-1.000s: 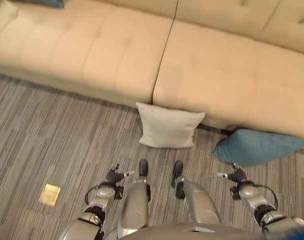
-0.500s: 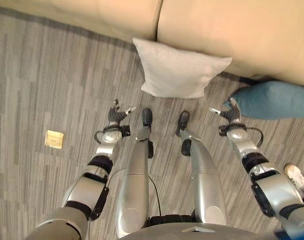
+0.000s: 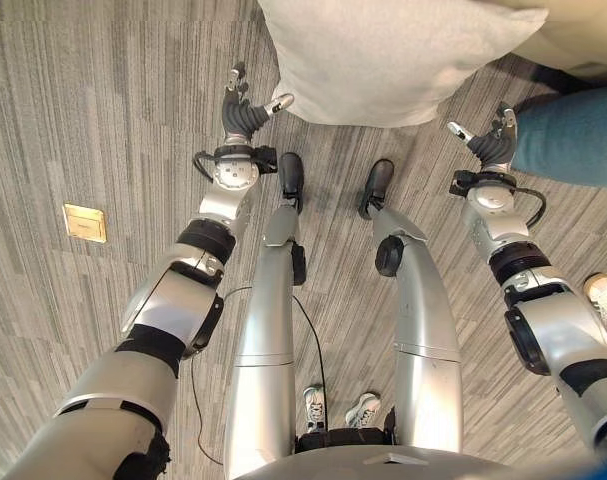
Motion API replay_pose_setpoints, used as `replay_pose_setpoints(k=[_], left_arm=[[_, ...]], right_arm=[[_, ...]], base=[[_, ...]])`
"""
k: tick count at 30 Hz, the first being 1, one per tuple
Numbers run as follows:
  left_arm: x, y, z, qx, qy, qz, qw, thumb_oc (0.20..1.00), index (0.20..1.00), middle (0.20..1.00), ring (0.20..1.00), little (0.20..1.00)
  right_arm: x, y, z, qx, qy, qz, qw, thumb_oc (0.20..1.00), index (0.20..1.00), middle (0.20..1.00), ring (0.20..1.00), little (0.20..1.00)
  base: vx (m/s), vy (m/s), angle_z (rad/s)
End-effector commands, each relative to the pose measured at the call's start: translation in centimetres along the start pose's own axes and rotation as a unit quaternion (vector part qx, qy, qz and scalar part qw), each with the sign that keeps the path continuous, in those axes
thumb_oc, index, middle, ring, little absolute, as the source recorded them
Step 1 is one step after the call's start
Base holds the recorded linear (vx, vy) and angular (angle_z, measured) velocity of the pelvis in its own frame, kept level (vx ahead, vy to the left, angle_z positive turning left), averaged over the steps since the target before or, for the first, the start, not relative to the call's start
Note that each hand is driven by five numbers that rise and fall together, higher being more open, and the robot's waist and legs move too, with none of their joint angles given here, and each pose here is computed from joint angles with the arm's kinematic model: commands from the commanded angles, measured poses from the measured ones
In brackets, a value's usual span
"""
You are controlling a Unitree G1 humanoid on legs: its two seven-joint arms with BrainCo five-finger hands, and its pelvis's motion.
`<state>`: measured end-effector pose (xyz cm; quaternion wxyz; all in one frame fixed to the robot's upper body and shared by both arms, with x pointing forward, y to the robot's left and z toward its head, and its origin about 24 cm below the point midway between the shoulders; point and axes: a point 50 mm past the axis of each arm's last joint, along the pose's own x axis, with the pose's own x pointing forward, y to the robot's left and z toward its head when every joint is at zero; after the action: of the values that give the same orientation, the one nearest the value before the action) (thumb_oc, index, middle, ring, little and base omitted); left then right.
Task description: Pick up all the scattered cushions and arrange them neatly on the sofa.
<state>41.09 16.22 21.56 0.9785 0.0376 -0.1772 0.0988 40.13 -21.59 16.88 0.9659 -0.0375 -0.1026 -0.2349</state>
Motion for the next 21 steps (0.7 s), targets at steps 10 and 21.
replay_pose_setpoints(k=[10,21], left_arm=[[0.7,0.2,1.3,-0.006,-0.023,0.008,1.0,1.0,1.0,1.0,1.0,1.0],[1.1,-4.6,4.1,-0.005,-0.048,-0.068,0.997,1.0,1.0,1.0,1.0,1.0]], right_arm=[[1.7,-1.3,3.2,-0.035,-0.055,0.024,0.998,1.0,1.0,1.0,1.0,1.0],[-0.1,6.8,8.4,0.006,-0.121,0.166,0.979,1.0,1.0,1.0,1.0,1.0]], base=[[0.01,0.001,0.0],[0.0,0.0,0.0]])
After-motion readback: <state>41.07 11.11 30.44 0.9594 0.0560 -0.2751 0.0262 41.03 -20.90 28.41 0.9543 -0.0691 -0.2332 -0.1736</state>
